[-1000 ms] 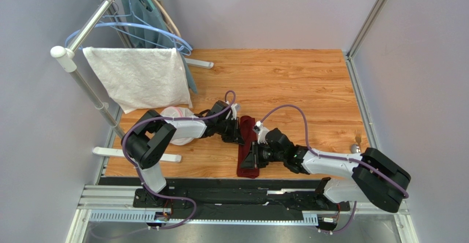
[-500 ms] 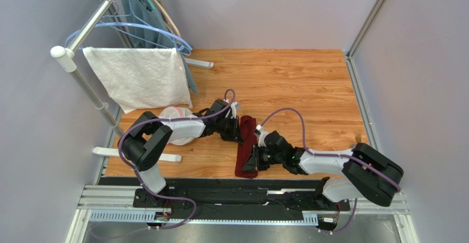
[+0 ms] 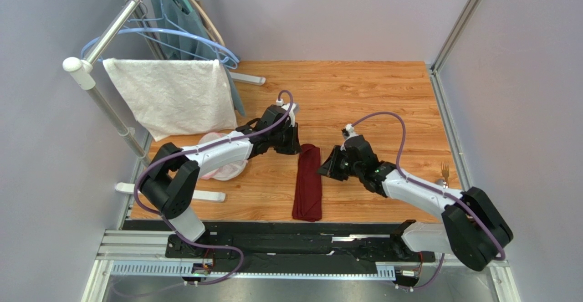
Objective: Fold the napkin into a case and place the utensils inside
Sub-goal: Smooth out the smaller rectangle-folded napkin at the center of the board.
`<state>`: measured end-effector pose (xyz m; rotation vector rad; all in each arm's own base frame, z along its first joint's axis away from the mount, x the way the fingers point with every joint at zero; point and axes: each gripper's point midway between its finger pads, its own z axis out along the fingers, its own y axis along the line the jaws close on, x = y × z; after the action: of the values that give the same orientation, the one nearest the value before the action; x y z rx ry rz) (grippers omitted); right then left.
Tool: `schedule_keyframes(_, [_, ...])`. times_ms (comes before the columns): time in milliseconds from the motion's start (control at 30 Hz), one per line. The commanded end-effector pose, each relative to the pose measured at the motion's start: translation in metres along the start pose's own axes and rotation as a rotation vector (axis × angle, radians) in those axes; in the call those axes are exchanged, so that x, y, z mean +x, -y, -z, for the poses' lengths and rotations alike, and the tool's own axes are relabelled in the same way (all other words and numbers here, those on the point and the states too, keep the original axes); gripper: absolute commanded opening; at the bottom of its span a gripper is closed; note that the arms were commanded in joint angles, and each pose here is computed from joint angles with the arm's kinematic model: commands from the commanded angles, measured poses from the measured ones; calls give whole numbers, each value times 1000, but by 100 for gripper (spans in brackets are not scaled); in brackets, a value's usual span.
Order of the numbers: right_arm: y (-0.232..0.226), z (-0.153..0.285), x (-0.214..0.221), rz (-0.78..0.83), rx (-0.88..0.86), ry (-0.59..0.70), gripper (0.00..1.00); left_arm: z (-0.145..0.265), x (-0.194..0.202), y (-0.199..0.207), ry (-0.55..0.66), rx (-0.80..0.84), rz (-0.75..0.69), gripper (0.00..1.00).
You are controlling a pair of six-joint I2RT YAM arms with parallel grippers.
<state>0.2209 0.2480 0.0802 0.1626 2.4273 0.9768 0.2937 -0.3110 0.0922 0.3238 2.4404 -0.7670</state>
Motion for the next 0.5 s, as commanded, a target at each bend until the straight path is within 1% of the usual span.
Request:
schedule_keyframes(0, [-25, -16, -43, -21, -36, 85, 0, -6, -26, -15, 53, -97, -108, 21])
schedule_keyframes(67, [-34, -22, -53, -33, -66, 98, 0, -10, -29, -18, 50, -108, -144, 21])
schedule_keyframes(133, [-29, -35, -52, -52, -51, 80, 0, -17, -25, -20, 23, -107, -161, 21])
schedule_keyframes(167, [-37, -38, -59, -59, -77, 89, 0, -18, -26, -18, 20, -99, -169, 22])
schedule_keyframes(333, [-36, -58, -64, -71, -57, 80, 0, -28, -20, -14, -16, -76, -185, 23])
schedule_keyframes(467, [-32, -68, -68, -87, -44, 85, 0, -31, -21, -8, -22, -58, -214, 24])
